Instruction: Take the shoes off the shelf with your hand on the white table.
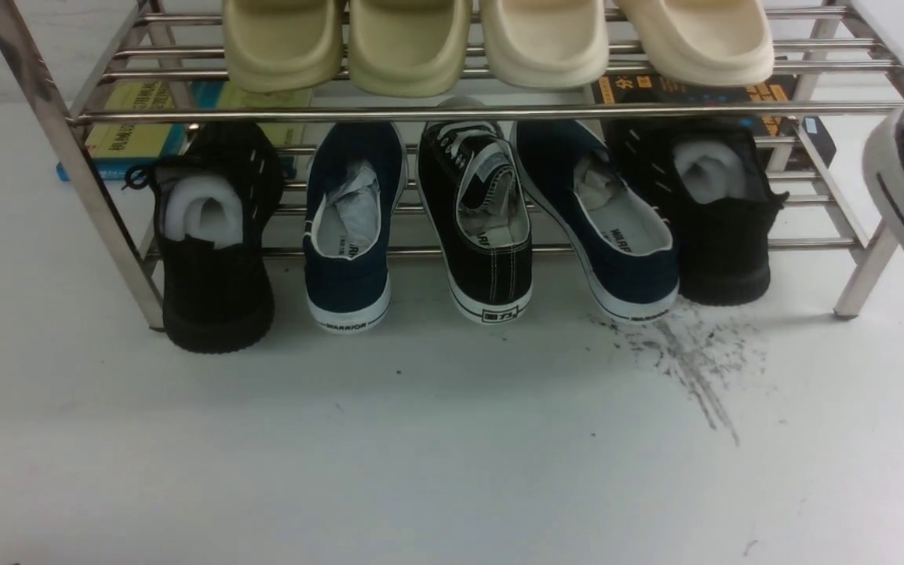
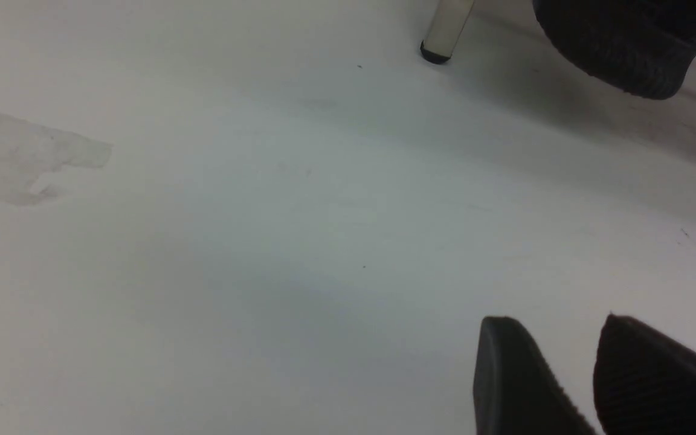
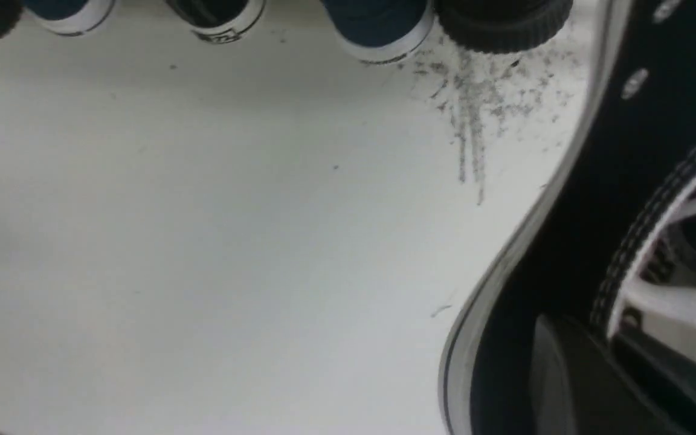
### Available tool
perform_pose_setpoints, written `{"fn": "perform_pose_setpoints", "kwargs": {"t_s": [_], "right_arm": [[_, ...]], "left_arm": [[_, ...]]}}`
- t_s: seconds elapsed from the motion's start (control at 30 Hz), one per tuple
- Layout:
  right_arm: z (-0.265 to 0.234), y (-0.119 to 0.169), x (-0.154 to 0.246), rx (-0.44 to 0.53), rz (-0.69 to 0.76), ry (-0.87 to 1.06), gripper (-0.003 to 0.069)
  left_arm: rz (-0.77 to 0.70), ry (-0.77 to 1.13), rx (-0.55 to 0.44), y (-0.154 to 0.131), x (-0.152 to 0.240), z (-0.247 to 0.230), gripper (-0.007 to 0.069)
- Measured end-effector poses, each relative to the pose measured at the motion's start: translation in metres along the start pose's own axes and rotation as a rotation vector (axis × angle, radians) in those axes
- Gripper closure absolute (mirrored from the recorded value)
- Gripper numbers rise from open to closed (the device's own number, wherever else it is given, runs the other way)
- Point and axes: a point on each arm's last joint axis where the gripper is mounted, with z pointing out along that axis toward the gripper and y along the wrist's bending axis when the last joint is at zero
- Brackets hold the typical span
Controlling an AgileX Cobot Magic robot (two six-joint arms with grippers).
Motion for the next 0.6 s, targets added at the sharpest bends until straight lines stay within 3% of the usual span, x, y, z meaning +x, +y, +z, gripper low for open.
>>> {"fn": "perform_pose_setpoints", "kwargs": {"t_s": [0.2,0.3,0.6], "right_arm": [[0.016,0.017,0.047,-0.205,0.028,0.099,0.0645],[0.041,0.024,0.073,-0.309,0.027,0.242,0.0645],[0.074,0.054,0.081,-0.378,-0.103,0.405,0.0644]], "left_arm": [[0.0,0.0,0.0,0.0,0.0,0.0,0.0386],[0.0,0.0,0.0,0.0,0.0,0.0,0.0386],[0.0,0.0,0.0,0.0,0.0,0.0,0.0386]]}}
